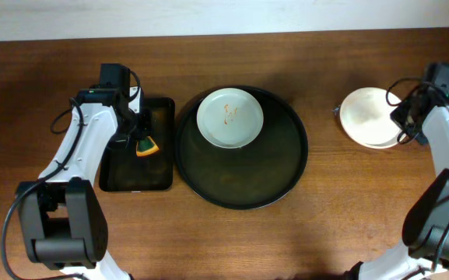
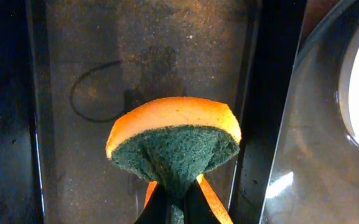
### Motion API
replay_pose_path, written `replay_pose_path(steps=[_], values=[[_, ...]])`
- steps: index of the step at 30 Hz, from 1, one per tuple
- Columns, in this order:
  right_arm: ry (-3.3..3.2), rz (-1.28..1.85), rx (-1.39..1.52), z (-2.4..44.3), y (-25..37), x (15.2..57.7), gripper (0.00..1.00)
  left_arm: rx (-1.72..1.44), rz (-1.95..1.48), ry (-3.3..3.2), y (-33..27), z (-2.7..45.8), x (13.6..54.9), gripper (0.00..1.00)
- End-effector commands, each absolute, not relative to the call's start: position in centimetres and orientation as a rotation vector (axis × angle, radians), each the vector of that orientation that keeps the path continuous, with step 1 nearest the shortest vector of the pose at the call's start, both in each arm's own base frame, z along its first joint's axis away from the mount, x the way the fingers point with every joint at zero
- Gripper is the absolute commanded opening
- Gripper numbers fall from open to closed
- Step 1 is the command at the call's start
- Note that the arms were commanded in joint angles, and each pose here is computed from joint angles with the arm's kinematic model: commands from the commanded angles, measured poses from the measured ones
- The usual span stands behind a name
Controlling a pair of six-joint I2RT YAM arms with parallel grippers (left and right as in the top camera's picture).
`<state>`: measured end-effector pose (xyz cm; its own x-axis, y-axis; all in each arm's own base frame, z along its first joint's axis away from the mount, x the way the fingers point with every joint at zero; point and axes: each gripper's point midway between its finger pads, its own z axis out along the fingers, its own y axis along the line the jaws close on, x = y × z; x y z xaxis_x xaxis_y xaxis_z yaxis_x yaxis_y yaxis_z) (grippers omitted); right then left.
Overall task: Clean dirty plates on tray and stack at the side
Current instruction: 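Lower the white plate onto the pinkish plate and release it, then move the right gripper to the last white plate on the round tray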
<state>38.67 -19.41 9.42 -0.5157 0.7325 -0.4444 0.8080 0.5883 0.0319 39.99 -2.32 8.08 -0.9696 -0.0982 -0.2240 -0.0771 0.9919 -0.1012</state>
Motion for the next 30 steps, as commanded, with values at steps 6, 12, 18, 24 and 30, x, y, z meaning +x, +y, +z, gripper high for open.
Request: replay_pose_path(steps=[6,12,18,24,30], values=[[2.579,0.024,1.039,10.2,-15.1,38.5,0.17,-0.111,-0.149,2.887,-2.4,8.9,40.1,0.0],[2.759,0.422,0.919,9.8,-9.2,36.4,0.04,-0.111,-0.149,2.89,-2.4,8.9,40.1,0.0],[2.791,0.864,0.621,11.7,-3.6,35.4,0.04,-0.111,-0.149,2.89,-2.4,8.9,40.1,0.0],[2.856,0.87,0.509,11.6,-0.4,35.2,0.04,-0.111,-0.149,2.889,-2.4,8.9,40.1,0.0],[2.799,0.632,0.028,15.4,7.0,39.1,0.32,-0.111,-0.149,2.889,-2.4,8.9,40.1,0.0]])
